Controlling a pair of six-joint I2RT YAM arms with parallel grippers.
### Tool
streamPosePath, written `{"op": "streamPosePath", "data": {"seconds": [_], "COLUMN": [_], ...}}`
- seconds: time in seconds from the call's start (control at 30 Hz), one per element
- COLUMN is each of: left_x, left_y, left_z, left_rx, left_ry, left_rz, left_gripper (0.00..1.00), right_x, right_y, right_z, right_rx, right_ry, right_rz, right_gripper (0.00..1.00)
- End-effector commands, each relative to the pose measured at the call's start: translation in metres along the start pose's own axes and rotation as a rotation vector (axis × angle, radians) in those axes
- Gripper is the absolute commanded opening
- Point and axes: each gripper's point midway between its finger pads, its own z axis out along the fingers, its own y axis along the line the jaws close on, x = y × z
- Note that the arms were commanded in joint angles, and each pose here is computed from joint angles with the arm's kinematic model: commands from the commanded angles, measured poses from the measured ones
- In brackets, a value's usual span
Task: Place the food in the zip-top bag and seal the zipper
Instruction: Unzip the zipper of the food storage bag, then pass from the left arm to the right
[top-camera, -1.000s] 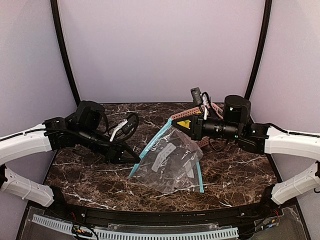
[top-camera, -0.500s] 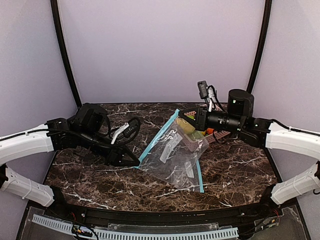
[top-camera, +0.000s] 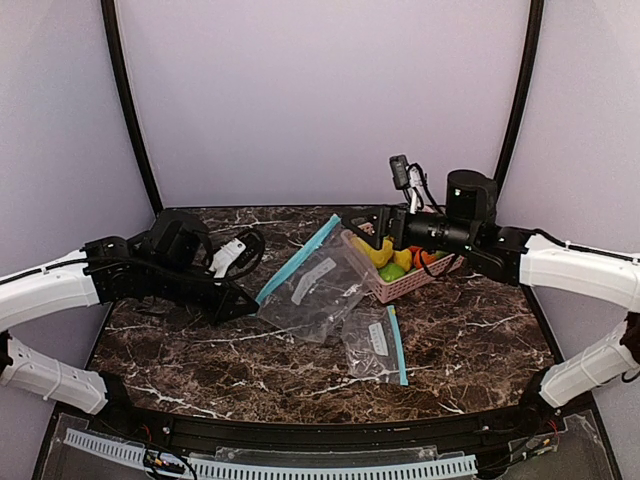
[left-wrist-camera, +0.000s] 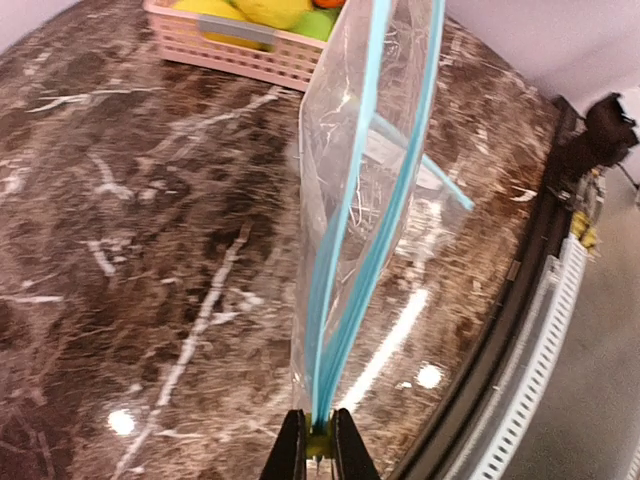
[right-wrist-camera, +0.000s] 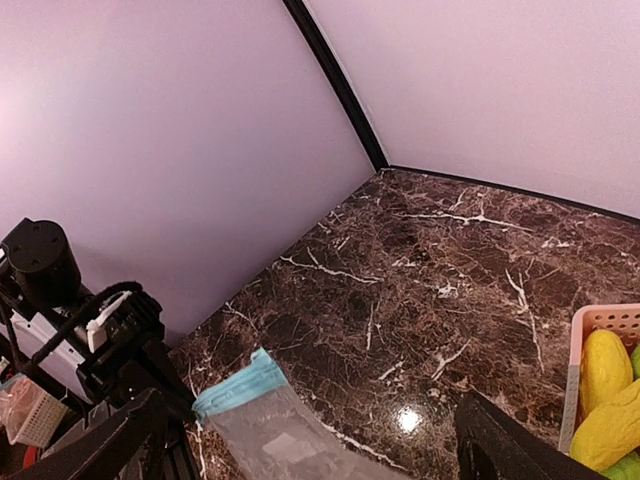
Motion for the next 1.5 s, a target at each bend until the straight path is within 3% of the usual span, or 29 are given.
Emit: {"op": "streamPosePath", "data": {"seconds": [0.0, 0.17, 0.6, 0.9, 1.17, 1.47], "left_x": [-0.011, -0.017, -0.004, 0.000, 0.002, 0.003], "left_y": [0.062, 0.082, 0.077, 0.073, 0.071, 0.070], "left_z": [-0.030, -0.028, 0.026, 0.039, 0.046, 0.048], "left_rx": [-0.391, -0.516, -0.432, -0.405, -0.389, -0.379], "left_ry": [-0.076, -0.062, -0.016, -0.011, -0.010, -0.014], "left_rz": [0.008, 0.008, -0.104, -0.122, -0.133, -0.155], "left_gripper": [0.01, 0.01, 0.01, 0.01, 0.01, 0.01], "right_x": [0.004, 0.025, 0.095, 0.100, 0.107, 0.118], "right_y": [-0.014, -0.026, -0.006, -0.004, -0.022, -0.033], "right_z": [0.010, 0.025, 0.102, 0.122, 0.130, 0.132], "right_rx": [0.046, 0.138, 0.131, 0.115, 0.217, 0.262], "right_ry": [0.006, 0.044, 0.185, 0.205, 0.225, 0.238], "right_rz": [0.079, 0.208, 0.372, 0.400, 0.407, 0.408], "right_gripper": [0.98, 0.98, 0.84, 0.78, 0.75, 0.44]}}
